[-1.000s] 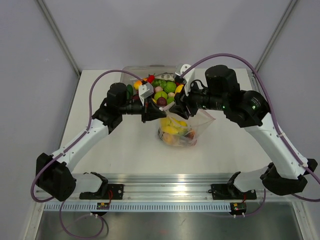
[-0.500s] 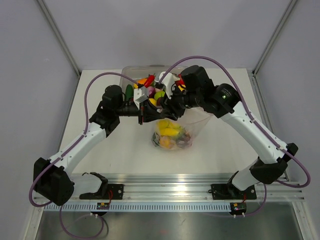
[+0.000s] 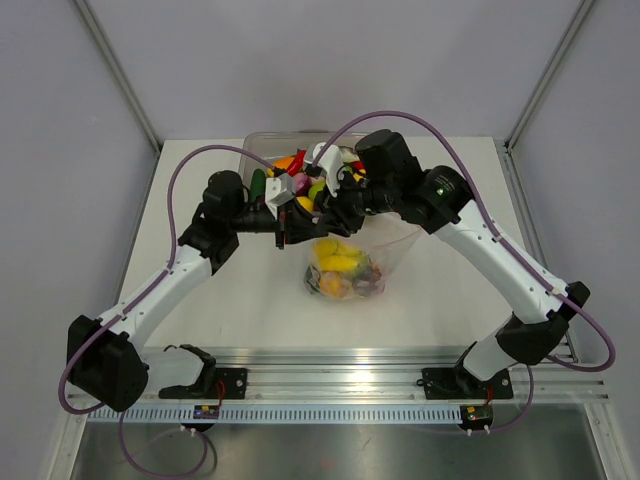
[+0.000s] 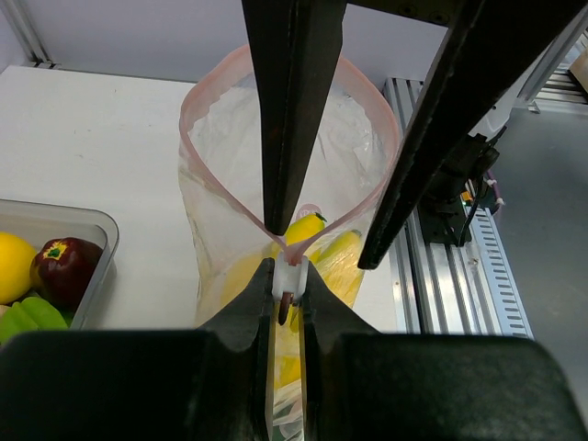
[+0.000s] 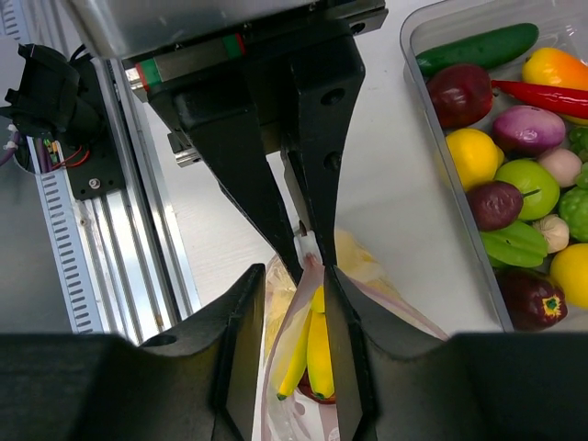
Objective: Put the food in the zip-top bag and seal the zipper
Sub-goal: Adjust the zipper food storage bag at the center of the board, then zip the zipper food storage bag at the center of the board.
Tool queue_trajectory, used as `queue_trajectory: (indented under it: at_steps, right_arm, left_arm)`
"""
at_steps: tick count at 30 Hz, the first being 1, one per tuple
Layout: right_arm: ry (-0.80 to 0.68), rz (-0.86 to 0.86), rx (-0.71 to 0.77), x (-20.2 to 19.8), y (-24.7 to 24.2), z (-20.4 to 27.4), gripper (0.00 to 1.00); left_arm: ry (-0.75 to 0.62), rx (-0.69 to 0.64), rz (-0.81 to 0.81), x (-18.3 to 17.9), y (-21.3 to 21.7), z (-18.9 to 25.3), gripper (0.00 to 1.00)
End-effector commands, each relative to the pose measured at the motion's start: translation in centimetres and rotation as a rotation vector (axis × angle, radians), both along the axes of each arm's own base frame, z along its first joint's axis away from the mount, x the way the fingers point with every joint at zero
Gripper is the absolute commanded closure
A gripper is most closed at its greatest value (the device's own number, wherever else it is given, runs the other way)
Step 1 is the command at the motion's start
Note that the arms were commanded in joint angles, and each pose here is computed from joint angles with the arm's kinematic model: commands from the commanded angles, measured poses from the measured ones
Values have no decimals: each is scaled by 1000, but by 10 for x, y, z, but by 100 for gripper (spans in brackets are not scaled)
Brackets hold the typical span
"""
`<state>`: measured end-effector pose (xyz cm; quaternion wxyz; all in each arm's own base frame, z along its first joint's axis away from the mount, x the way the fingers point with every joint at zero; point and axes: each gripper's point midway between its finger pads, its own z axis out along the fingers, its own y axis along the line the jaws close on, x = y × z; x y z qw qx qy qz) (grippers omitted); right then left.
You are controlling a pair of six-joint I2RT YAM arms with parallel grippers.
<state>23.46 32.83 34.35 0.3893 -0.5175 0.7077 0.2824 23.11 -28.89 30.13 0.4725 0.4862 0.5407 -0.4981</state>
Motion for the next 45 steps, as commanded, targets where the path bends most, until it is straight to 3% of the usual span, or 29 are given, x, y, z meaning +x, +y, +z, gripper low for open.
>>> queue_trajectory:
  at_steps: [1, 18, 20, 23, 25, 26, 27, 29, 41, 45]
  right_arm:
    - [-32, 7, 49, 7, 12, 9, 62]
    - [3, -2, -4, 11, 13, -17, 80]
    - [3, -12, 1, 11, 12, -17, 89]
    - [10, -31, 10, 9, 9, -20, 93]
    - [-2, -51, 35, 9, 6, -18, 94]
    - [0, -83, 53, 13, 7, -16, 94]
    - [3, -96, 59, 13, 6, -15, 95]
    - [18, -109, 57, 14, 7, -17, 96]
    - [10, -104, 119, 11, 12, -9, 98]
    - [10, -97, 126, 11, 12, -8, 98]
  left_arm:
    - [-125, -61, -47, -11, 2, 28, 100]
    - [-128, -59, -42, -8, 2, 26, 100]
    - [-123, -55, -36, -7, 3, 24, 100]
    - [-119, -47, -31, -6, 4, 21, 100]
    - [-108, -34, -27, -6, 5, 16, 85]
    - [-101, -31, -28, -5, 5, 15, 62]
    - [-100, -29, -32, -6, 6, 13, 54]
    - [-76, -16, -40, -6, 7, 9, 46]
    - [-10, 33, -31, -6, 18, -13, 44]
    - [13, 21, -8, -2, 18, -17, 48]
